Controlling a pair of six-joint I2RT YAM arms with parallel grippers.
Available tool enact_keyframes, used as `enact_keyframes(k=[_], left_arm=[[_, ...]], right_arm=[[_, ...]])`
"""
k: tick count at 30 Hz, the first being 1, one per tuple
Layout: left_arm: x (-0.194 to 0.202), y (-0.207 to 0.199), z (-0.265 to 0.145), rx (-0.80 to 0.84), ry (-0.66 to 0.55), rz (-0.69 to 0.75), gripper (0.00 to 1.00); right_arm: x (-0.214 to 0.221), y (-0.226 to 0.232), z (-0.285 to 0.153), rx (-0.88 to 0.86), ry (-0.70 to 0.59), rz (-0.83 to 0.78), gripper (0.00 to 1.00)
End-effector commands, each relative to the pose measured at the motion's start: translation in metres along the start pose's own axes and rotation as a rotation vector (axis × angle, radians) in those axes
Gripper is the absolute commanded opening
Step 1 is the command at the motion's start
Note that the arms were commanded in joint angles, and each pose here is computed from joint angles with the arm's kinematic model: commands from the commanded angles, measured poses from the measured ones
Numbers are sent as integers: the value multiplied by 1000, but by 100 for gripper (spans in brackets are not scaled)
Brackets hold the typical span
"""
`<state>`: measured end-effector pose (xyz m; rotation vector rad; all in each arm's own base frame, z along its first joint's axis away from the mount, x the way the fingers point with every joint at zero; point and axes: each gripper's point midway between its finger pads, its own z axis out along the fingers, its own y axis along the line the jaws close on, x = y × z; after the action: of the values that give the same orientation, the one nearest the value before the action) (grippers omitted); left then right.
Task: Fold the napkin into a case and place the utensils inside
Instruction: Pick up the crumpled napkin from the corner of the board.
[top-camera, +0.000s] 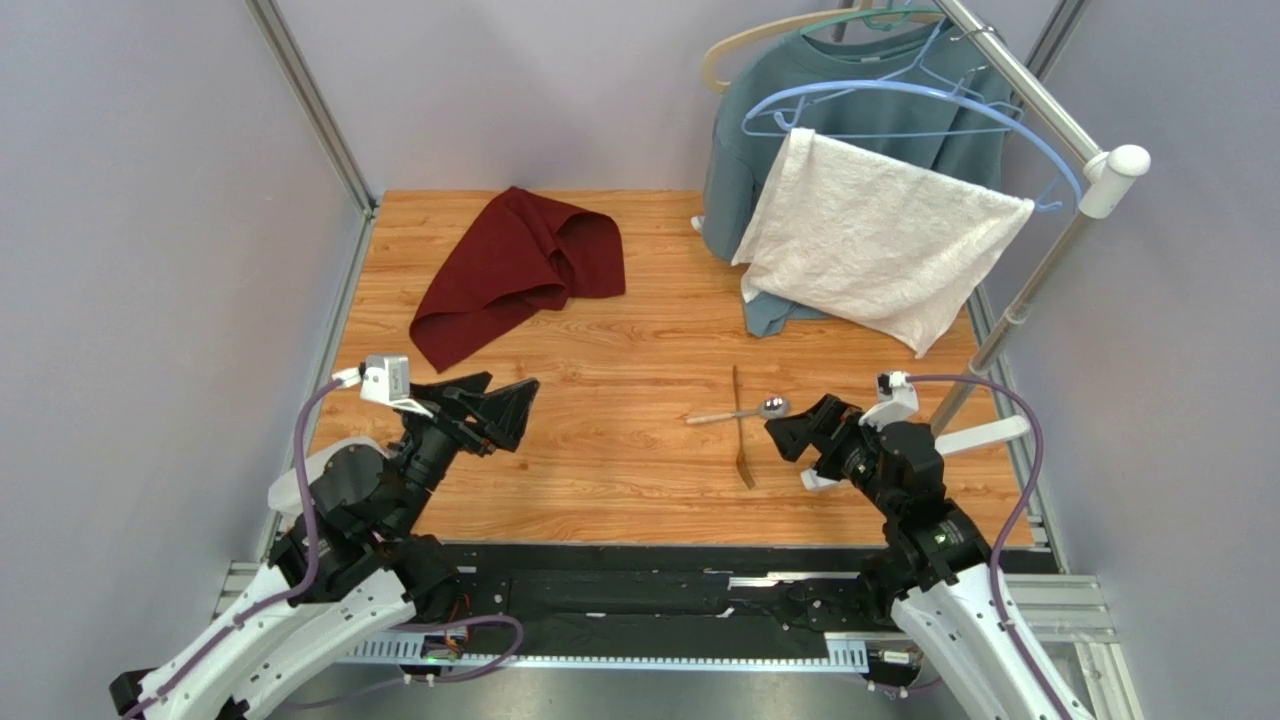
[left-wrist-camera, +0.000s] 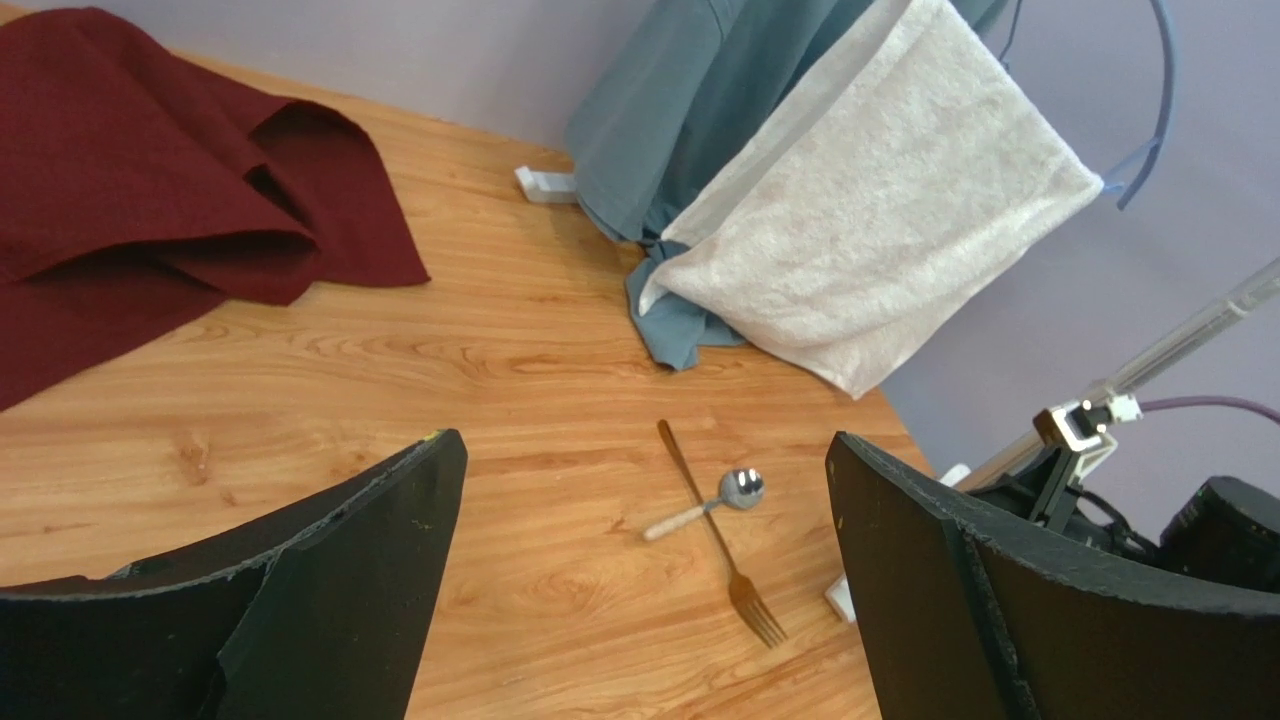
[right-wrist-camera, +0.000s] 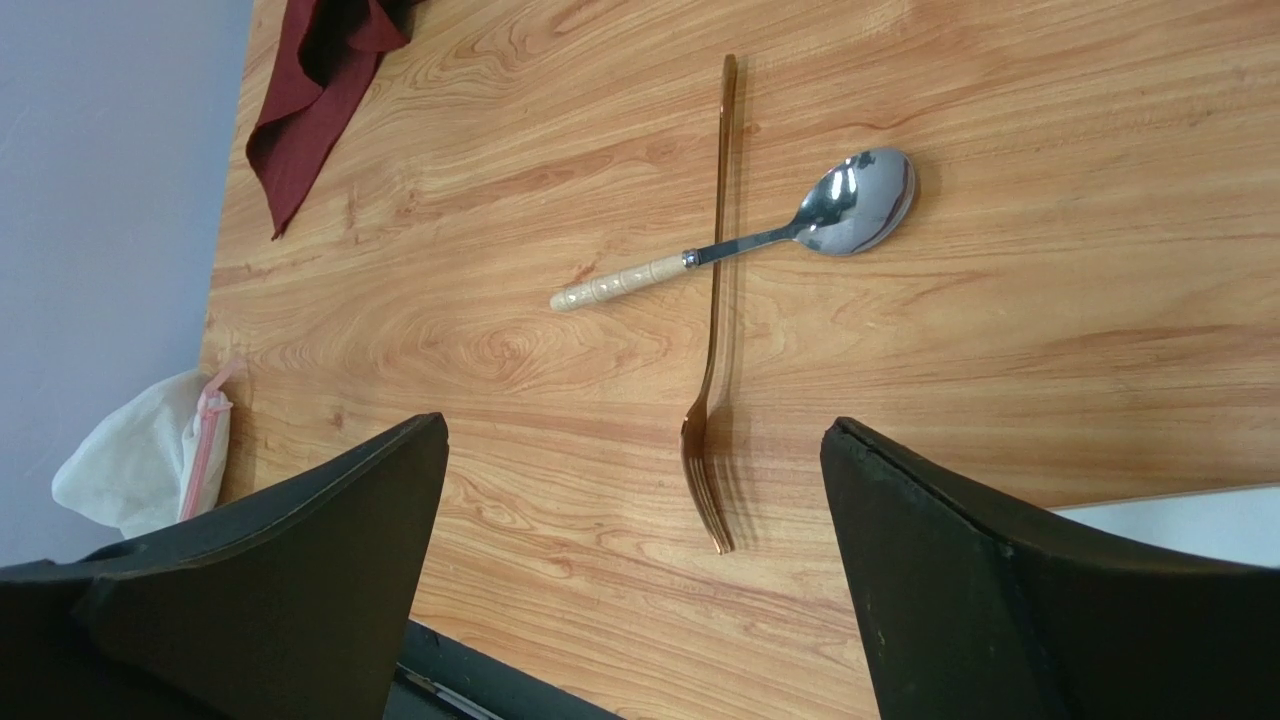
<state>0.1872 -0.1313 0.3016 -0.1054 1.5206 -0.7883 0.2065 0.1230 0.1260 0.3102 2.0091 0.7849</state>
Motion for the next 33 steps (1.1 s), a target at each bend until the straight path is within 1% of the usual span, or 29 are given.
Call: enact_keyframes(k=[1, 2, 5, 6, 7, 8, 9, 10, 11, 12, 13, 14, 15, 16, 18, 19, 20, 21, 22, 23, 24, 25, 26, 27, 28, 29, 30, 32, 33], left_arm=[[23, 1, 0, -18, 143, 51, 99], [23, 0, 3, -23, 148, 62, 99], [30, 26, 15, -204, 246, 124, 99], [38, 32, 24, -260, 328, 154, 99], [41, 39, 30, -294, 376, 147, 99], [43, 52, 36, -335, 434, 92, 99], [52, 65, 45, -393, 520, 61, 98], [54, 76, 50, -432, 552, 21, 97], [48, 98, 54, -510, 552, -51, 97], [53, 116, 61, -583, 589, -81, 97], [45, 142, 61, -678, 569, -126, 97], [44, 155, 64, -746, 558, -187, 97], [51, 173, 69, -809, 584, -230, 97], [49, 188, 70, -843, 576, -290, 97], [60, 211, 80, -904, 583, -379, 93], [59, 225, 79, -945, 560, -448, 88], [64, 235, 80, -971, 560, -477, 86], [74, 247, 79, -1015, 584, -503, 83], [79, 254, 76, -1047, 591, -553, 82], [82, 257, 77, -1060, 600, -574, 81], [89, 264, 77, -1081, 608, -588, 81], [91, 270, 76, -1115, 589, -590, 79], [93, 275, 74, -1144, 586, -589, 79], [97, 280, 70, -1181, 596, -597, 78], [98, 284, 70, -1200, 592, -592, 78], [98, 286, 69, -1213, 588, -595, 78], [99, 291, 65, -1245, 579, -590, 77], [97, 298, 67, -1255, 546, -604, 77], [97, 301, 67, -1262, 539, -605, 76]], right_arm=[[-24, 21, -8, -18, -19, -51, 100], [-23, 24, -7, -23, 0, -68, 100], [-31, 42, -5, -61, 1, -109, 100], [-27, 43, -1, -53, 26, -121, 100], [-26, 45, 2, -47, 35, -130, 100], [-34, 53, 3, -50, 17, -143, 100], [-25, 57, 9, -51, 58, -166, 100], [-24, 65, 10, -68, 66, -178, 100], [-37, 72, 13, -53, 18, -188, 100], [-30, 87, 13, -85, 36, -216, 100], [-31, 86, 22, -43, 30, -238, 100], [-30, 92, 26, -37, 32, -257, 100], [-36, 115, 24, -74, 20, -285, 100], [-30, 112, 38, -21, 38, -313, 100], [-41, 139, 46, -44, 30, -326, 100], [-33, 138, 64, -5, 69, -350, 100], [-33, 141, 71, 12, 81, -362, 100], [-46, 159, 79, 3, 62, -364, 100], [-49, 162, 89, 22, 60, -402, 100], [-33, 151, 115, 84, 116, -449, 100], [-37, 153, 127, 110, 115, -470, 100], [-61, 172, 138, 117, 66, -485, 100], [-43, 155, 167, 199, 135, -523, 100], [-49, 153, 181, 230, 130, -529, 100], [-68, 170, 196, 230, 85, -525, 100], [-68, 166, 208, 252, 98, -545, 99], [-55, 147, 234, 300, 140, -560, 98], [-68, 163, 254, 268, 137, -540, 95], [-61, 149, 274, 287, 162, -537, 93]])
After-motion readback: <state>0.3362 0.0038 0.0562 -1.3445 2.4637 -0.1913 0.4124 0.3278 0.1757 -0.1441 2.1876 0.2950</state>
